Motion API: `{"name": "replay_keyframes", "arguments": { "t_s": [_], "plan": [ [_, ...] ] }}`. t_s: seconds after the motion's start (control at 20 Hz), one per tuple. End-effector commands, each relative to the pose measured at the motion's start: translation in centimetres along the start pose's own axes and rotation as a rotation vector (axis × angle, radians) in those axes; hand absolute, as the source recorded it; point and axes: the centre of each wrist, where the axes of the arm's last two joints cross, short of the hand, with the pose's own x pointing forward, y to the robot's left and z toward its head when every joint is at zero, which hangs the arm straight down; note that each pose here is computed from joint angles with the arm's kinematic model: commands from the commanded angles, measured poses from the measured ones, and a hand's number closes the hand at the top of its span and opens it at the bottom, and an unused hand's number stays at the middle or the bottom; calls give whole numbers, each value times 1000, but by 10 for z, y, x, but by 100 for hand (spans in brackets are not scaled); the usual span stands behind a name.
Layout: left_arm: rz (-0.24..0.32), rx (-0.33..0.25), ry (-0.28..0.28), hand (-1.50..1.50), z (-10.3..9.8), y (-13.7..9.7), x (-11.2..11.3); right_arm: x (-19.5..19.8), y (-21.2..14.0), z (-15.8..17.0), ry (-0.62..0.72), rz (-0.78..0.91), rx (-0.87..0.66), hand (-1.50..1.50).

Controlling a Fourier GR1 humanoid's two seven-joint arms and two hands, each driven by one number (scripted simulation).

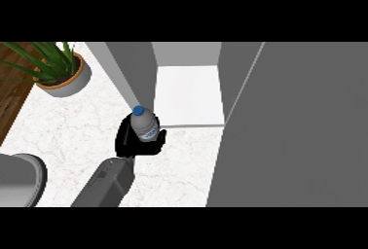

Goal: Pick up the bottled water, place it into the cabinet and close the cabinet

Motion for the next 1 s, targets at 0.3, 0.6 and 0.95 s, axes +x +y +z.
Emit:
{"name": "replay_keyframes", "arguments": {
  "t_s": [0.3,0.6,0.95],
  "plan": [
    [-31,-85,-45,150,-52,-76,34,-2,-15,1,-17,-141,33,-150],
    [-60,-56,-45,150,-58,-89,38,-15,-27,-7,-31,-154,47,-150],
    [-194,20,-24,150,-93,-119,60,-23,-49,-7,-22,-159,41,-150]
  ]
}}
